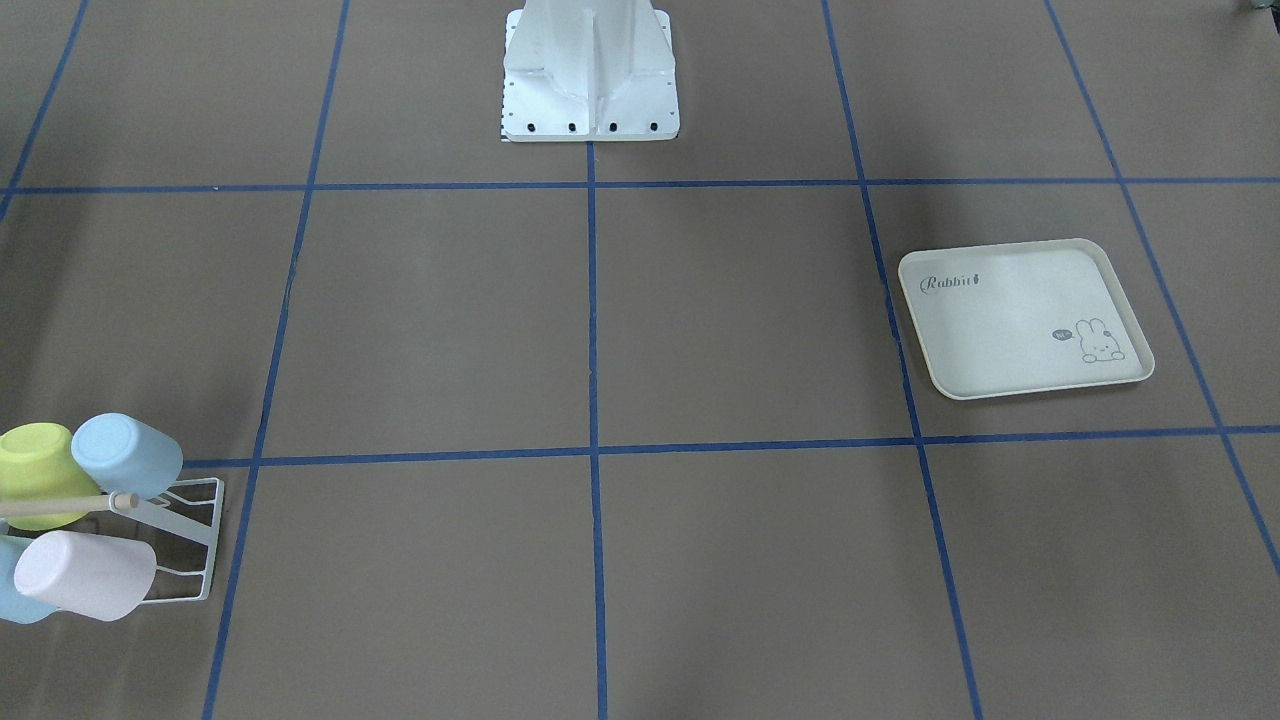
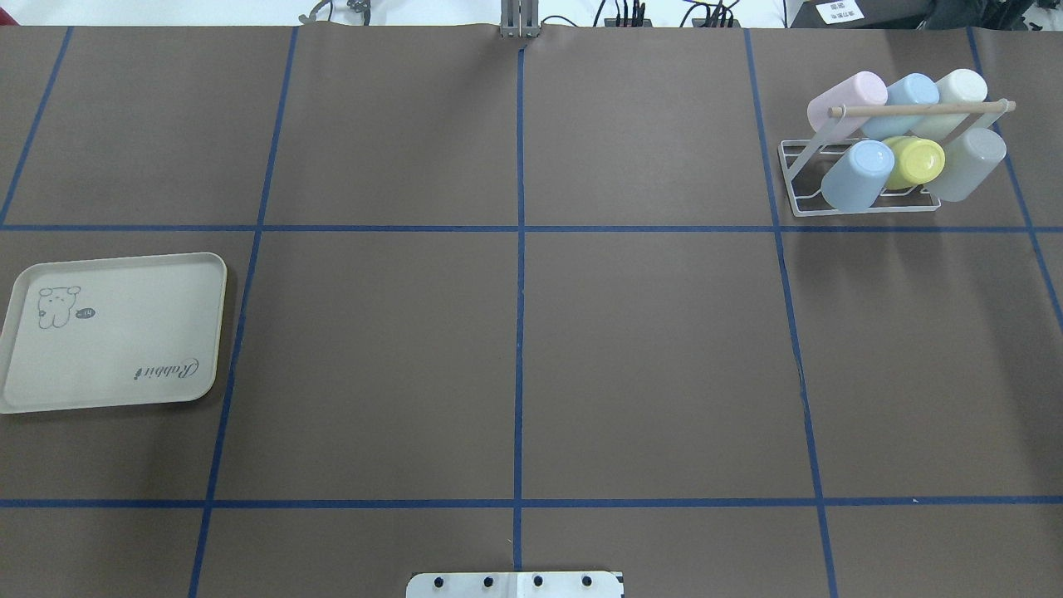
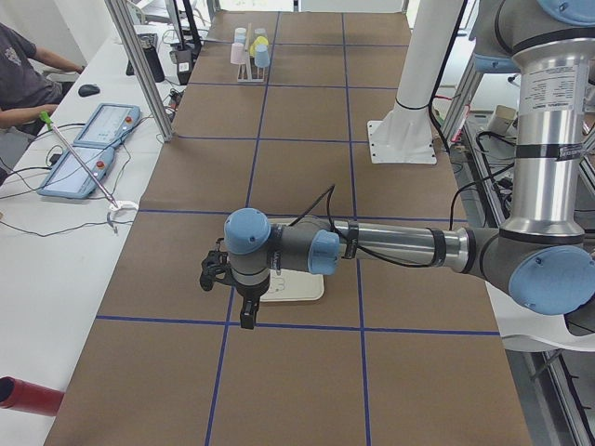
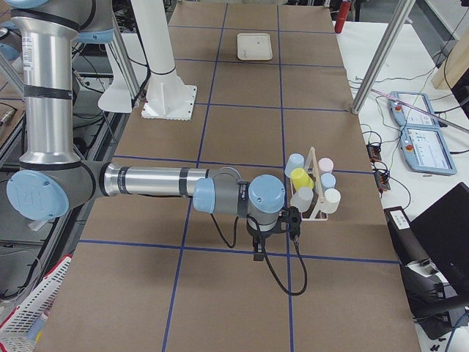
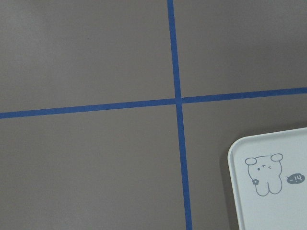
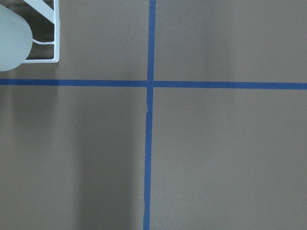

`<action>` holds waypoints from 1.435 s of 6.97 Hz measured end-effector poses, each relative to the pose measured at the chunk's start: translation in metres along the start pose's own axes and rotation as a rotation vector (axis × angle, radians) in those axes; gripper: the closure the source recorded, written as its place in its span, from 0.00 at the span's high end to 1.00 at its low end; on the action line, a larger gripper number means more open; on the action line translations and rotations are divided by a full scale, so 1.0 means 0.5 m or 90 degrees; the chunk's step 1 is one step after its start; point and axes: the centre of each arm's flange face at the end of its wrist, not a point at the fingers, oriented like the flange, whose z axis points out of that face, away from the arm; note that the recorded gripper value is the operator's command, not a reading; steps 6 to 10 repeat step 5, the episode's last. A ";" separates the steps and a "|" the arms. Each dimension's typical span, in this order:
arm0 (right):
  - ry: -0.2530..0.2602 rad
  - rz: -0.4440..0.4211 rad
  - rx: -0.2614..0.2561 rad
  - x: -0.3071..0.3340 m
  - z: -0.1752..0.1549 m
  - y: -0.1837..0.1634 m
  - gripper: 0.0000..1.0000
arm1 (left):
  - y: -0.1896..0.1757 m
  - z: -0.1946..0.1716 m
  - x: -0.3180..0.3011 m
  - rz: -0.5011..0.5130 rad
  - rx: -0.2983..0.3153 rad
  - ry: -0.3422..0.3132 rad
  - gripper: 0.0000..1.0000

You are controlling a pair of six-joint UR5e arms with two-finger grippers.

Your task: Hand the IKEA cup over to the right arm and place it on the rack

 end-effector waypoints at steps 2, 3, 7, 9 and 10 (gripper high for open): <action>0.000 -0.001 0.004 0.006 0.006 -0.001 1.00 | -0.001 0.000 0.000 0.000 0.001 0.000 1.00; -0.001 -0.001 0.004 0.006 0.006 -0.001 1.00 | -0.001 0.000 0.000 0.000 0.001 0.000 1.00; -0.002 -0.001 0.005 0.005 0.005 -0.001 1.00 | -0.001 0.000 0.000 0.000 0.001 -0.001 1.00; -0.002 -0.001 0.005 0.005 0.005 -0.001 1.00 | -0.001 0.000 0.000 0.000 0.001 -0.001 1.00; -0.002 -0.001 0.005 0.005 0.005 -0.001 1.00 | -0.001 0.000 0.000 0.000 0.001 -0.001 1.00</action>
